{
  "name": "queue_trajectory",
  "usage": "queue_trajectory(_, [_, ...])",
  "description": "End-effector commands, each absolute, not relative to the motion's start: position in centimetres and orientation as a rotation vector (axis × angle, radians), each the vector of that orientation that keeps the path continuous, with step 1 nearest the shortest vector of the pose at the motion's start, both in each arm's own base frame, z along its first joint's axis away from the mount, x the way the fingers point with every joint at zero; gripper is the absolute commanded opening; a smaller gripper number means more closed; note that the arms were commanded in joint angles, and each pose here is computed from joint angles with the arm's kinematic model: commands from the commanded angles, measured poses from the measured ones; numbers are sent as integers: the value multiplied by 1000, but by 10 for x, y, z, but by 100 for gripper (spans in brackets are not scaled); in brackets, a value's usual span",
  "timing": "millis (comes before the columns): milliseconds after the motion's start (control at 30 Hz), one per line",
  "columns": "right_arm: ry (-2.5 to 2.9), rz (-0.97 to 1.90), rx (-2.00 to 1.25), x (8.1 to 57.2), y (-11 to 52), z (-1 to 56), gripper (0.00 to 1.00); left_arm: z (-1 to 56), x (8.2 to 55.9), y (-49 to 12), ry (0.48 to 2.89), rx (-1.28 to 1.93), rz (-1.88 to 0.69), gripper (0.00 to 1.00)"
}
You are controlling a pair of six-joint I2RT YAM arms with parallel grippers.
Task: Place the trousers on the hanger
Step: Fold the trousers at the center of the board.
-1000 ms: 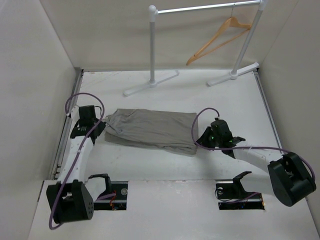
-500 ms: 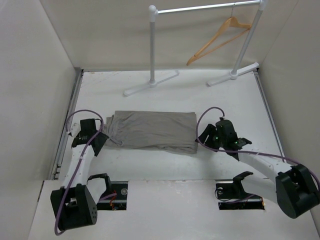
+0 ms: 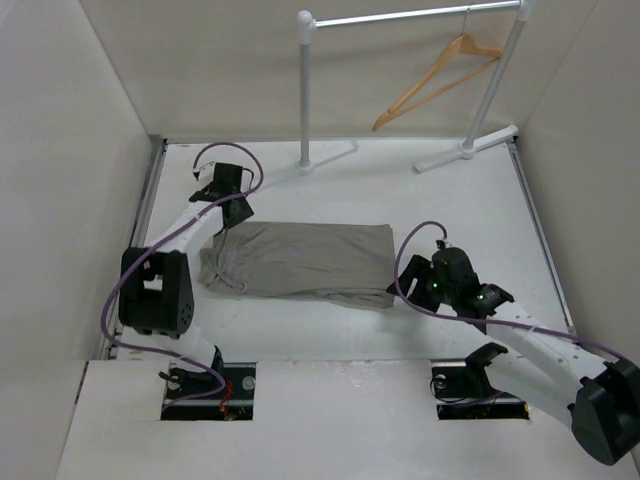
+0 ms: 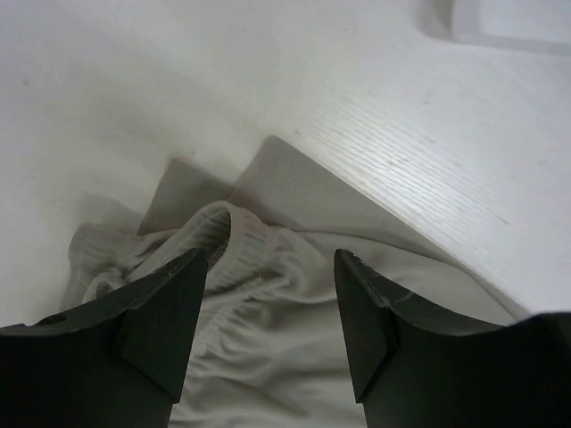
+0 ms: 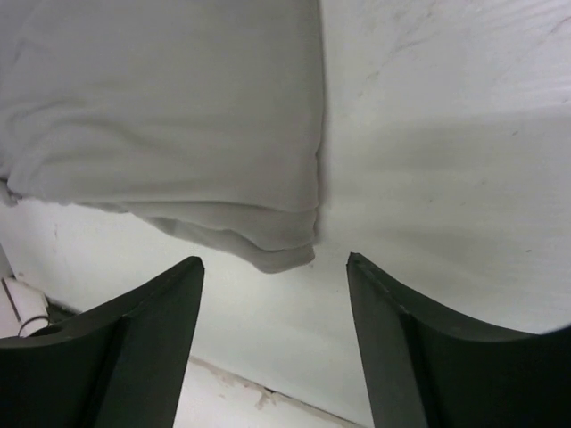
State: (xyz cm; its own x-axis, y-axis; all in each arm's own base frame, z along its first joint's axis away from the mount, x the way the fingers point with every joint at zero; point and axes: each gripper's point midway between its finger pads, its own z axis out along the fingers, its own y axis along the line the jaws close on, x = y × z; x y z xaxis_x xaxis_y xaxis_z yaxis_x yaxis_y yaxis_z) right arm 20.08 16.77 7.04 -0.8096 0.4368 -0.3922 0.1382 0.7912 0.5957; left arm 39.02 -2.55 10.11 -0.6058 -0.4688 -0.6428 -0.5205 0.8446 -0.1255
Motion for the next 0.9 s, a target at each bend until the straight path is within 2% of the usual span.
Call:
queue_trajectory(0, [2464, 823, 404, 196, 179, 74, 74, 99, 401, -14, 2350, -647, 200, 57])
queue_trajectory(133, [2439, 871, 410, 200, 186, 74, 74, 71, 400, -7, 2407, -676, 244, 52])
queue_trajectory(267, [2457, 892, 417, 205, 192, 61, 65, 57, 398, -4, 2415, -719, 213, 34])
queue_trajectory(433, [2469, 865, 462, 210, 188, 51, 32, 57, 397, 5, 2376, -789, 183, 12])
queue_trajectory(600, [2504, 775, 553, 195, 169, 40, 17, 51, 403, 18, 2351, -871, 161, 7])
queue_trajectory(767, [2541, 702, 646, 180, 156, 33, 12, 48, 408, 29, 2323, -954, 150, 7])
queue_trajectory(800, [2552, 688, 651, 178, 154, 31, 14, 47, 409, 27, 2324, -957, 145, 7])
queue_trajectory(867, [2552, 686, 651, 177, 153, 30, 31, 47, 410, 23, 2323, -961, 121, 12])
